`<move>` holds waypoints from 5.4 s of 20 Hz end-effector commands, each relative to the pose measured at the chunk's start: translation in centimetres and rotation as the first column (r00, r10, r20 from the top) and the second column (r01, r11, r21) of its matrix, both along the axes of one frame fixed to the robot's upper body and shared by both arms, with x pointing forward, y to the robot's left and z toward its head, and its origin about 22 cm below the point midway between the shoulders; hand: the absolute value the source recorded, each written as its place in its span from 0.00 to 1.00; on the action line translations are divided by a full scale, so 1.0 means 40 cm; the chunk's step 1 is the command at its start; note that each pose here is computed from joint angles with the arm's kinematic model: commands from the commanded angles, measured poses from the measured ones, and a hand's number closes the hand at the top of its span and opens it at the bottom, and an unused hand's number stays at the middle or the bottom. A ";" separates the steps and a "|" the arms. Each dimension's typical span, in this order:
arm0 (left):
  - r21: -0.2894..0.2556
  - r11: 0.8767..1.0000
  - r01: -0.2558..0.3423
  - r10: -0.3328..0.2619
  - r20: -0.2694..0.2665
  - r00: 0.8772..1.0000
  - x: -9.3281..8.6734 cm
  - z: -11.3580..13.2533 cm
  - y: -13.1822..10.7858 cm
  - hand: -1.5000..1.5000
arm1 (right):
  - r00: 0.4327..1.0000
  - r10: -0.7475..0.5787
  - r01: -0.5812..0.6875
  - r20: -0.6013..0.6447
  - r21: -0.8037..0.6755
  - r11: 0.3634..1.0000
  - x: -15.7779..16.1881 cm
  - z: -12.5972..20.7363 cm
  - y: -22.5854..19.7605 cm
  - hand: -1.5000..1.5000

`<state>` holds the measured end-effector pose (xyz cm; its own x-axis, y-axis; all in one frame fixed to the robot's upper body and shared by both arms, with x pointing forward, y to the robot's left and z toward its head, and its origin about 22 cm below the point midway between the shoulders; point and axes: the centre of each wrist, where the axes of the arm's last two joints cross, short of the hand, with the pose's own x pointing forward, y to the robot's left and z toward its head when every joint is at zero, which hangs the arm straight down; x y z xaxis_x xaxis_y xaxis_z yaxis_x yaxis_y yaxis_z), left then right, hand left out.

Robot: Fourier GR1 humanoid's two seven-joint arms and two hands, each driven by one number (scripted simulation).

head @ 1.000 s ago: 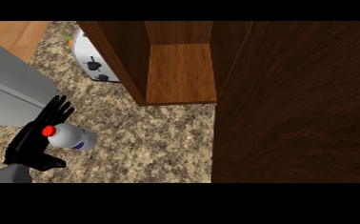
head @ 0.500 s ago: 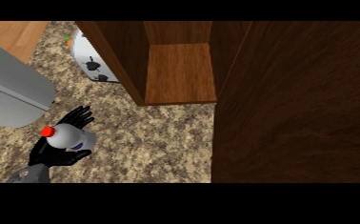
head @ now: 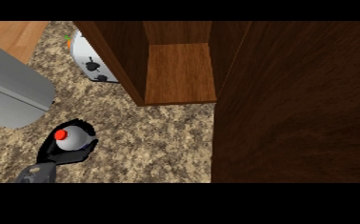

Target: Pick up the bottled water, place it into the cabinet and close the cabinet

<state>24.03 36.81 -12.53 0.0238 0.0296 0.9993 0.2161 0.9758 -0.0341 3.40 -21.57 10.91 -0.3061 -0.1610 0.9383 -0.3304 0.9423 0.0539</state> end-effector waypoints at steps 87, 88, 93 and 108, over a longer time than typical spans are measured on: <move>-0.142 0.958 -0.249 0.285 0.375 0.882 0.463 0.462 -0.730 1.00 | 0.997 0.040 -0.037 0.068 -0.046 0.998 -0.040 0.100 -0.053 0.00; -0.146 0.962 -0.231 0.269 0.358 0.894 0.448 0.425 -0.716 1.00 | 0.998 0.036 -0.034 0.060 -0.035 0.999 -0.047 0.061 -0.047 0.00; -0.246 0.968 -0.058 0.130 0.289 0.948 0.399 0.421 -0.757 1.00 | 0.996 0.051 -0.047 0.067 -0.060 0.997 -0.022 0.057 -0.051 0.00; -0.383 0.920 0.087 -0.026 0.161 0.987 0.032 0.243 -0.704 0.00 | 0.997 -0.041 0.045 0.058 -0.071 0.996 -0.053 0.069 -0.019 0.00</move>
<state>29.28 6.81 -1.35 -0.1406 0.4086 0.9018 0.3280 0.8786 -0.3470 1.24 -22.60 10.71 -0.2996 -0.1543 0.9415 -0.3129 0.9481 0.0559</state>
